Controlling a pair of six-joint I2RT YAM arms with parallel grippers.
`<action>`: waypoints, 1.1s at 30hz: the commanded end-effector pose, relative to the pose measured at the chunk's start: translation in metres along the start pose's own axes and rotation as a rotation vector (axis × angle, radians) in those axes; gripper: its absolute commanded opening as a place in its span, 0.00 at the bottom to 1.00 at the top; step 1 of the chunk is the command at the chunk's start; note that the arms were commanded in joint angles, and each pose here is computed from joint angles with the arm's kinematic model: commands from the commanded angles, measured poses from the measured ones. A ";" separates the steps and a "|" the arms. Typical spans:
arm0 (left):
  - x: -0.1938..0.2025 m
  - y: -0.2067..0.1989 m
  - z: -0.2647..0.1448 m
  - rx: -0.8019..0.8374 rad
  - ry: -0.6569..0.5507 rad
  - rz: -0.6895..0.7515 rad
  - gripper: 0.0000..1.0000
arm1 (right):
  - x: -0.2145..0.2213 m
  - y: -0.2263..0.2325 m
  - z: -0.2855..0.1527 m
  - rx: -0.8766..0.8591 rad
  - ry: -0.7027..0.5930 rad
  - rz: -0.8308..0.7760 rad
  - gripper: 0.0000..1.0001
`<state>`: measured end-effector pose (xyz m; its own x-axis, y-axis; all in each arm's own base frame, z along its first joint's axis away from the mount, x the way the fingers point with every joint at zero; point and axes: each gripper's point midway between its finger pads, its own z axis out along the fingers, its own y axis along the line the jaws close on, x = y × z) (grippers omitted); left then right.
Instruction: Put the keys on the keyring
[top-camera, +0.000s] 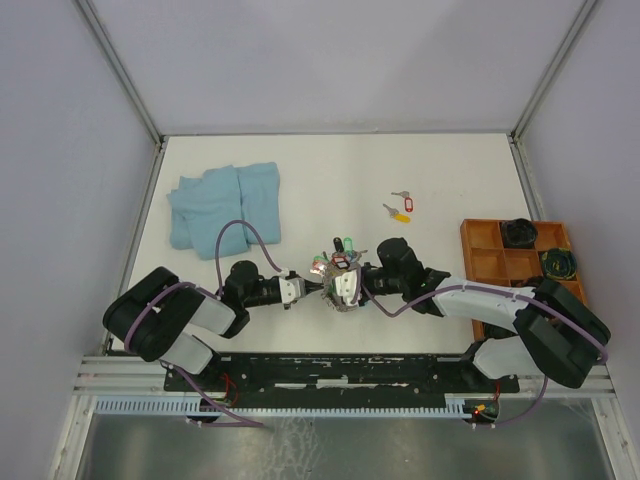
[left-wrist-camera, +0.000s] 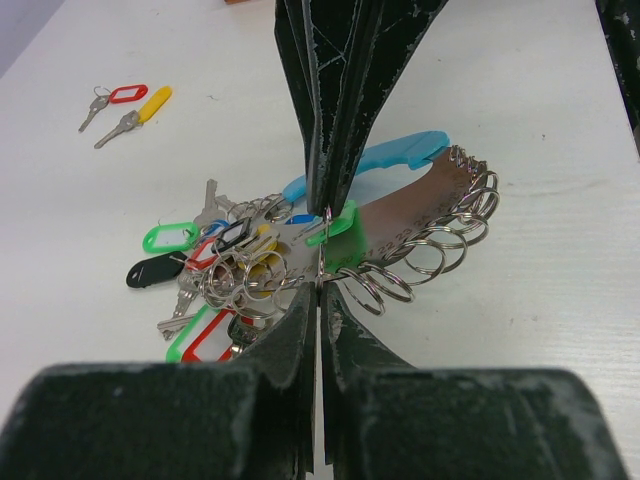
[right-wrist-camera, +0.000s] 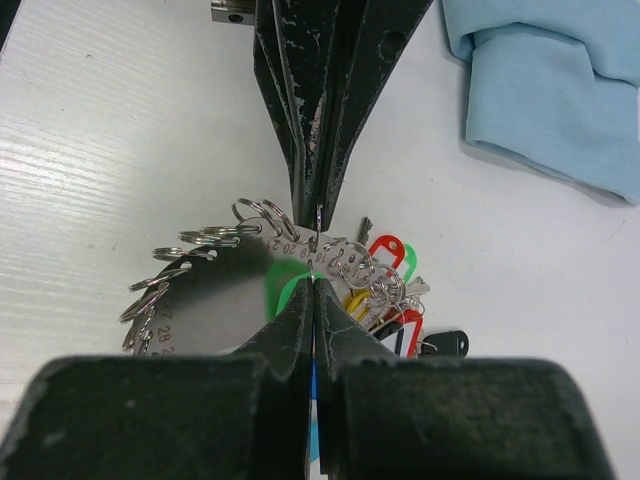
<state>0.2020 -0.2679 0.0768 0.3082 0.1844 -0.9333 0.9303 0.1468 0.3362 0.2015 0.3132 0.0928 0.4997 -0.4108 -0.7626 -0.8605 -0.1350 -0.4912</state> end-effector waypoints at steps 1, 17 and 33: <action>-0.019 0.006 0.003 -0.005 -0.064 0.083 0.03 | -0.008 -0.009 0.002 0.041 -0.033 -0.017 0.00; -0.021 0.006 0.002 -0.005 -0.072 0.083 0.03 | -0.011 -0.007 0.004 0.025 -0.048 0.007 0.01; -0.021 0.006 0.002 -0.003 -0.074 0.079 0.03 | -0.015 -0.008 0.005 0.033 -0.062 0.019 0.01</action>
<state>0.2021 -0.2681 0.0776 0.3111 0.1820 -0.9328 0.9293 0.1473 0.3387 0.1998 0.3170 0.0924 0.4743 -0.3988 -0.7848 -0.8749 -0.1145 -0.4706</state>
